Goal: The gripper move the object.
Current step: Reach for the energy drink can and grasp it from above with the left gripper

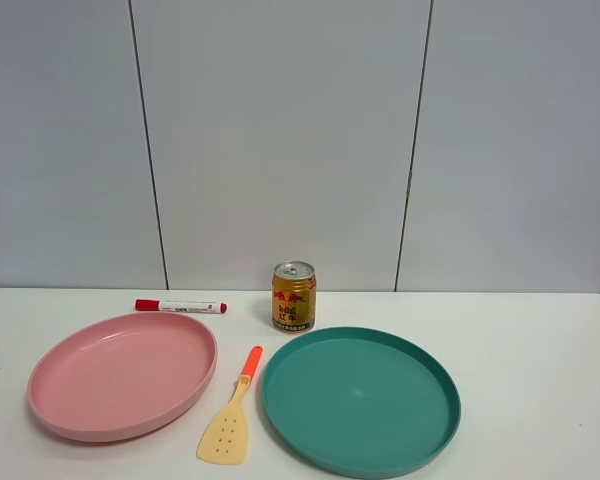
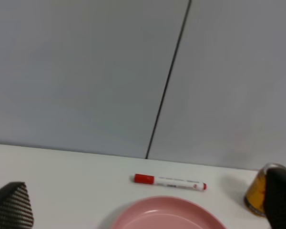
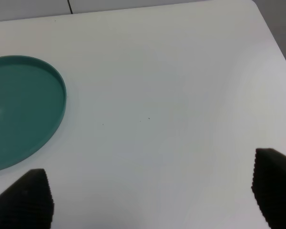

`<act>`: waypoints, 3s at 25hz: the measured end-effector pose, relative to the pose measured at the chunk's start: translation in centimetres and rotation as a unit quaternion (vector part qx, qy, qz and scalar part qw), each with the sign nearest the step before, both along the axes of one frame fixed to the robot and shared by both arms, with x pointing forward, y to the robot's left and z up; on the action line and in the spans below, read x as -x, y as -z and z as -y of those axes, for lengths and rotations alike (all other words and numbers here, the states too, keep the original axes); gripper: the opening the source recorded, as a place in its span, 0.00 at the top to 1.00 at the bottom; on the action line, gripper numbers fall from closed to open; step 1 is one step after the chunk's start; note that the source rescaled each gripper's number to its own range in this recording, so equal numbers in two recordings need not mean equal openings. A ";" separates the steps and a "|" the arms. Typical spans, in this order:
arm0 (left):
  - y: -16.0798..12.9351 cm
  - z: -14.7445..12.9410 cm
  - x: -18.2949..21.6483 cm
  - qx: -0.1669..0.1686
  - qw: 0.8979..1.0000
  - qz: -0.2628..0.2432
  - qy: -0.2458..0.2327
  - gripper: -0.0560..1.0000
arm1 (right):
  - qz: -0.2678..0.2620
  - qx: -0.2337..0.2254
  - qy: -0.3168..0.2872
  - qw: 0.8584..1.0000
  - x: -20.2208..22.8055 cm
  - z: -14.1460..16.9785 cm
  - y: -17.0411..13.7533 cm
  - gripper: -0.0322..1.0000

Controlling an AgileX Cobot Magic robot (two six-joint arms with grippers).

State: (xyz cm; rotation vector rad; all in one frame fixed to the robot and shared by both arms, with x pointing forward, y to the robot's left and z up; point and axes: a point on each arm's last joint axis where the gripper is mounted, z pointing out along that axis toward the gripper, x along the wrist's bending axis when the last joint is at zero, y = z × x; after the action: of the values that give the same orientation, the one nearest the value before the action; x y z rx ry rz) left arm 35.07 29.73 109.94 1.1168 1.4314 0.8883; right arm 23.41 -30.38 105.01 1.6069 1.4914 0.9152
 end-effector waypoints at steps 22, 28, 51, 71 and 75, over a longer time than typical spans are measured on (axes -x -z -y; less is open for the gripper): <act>8.5 9.3 -12.5 -0.088 0.983 -0.026 0.157 0.00 | 0.000 0.000 0.000 1.000 0.0 0.0 0.0 0.00; 11.3 10.2 -14.2 -0.111 0.979 -0.029 0.168 0.00 | 0.000 0.000 0.000 1.000 0.0 0.0 0.0 0.00; 15.6 13.1 -15.7 -0.027 0.963 0.036 0.266 0.00 | 0.000 0.000 0.000 1.000 0.0 0.0 0.0 0.00; 19.4 15.8 -20.2 -0.048 0.952 -0.024 0.301 0.00 | 0.000 0.000 0.000 1.000 0.0 0.0 0.0 0.00; 20.3 16.3 -21.4 -0.034 0.953 -0.033 0.298 0.00 | 0.000 0.000 0.000 1.000 0.0 0.0 0.0 0.00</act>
State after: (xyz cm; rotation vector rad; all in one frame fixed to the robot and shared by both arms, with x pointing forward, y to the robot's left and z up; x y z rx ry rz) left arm 56.51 13.41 89.59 1.5304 1.0210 0.4720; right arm 23.41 -30.38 105.01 1.6069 1.4914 0.9152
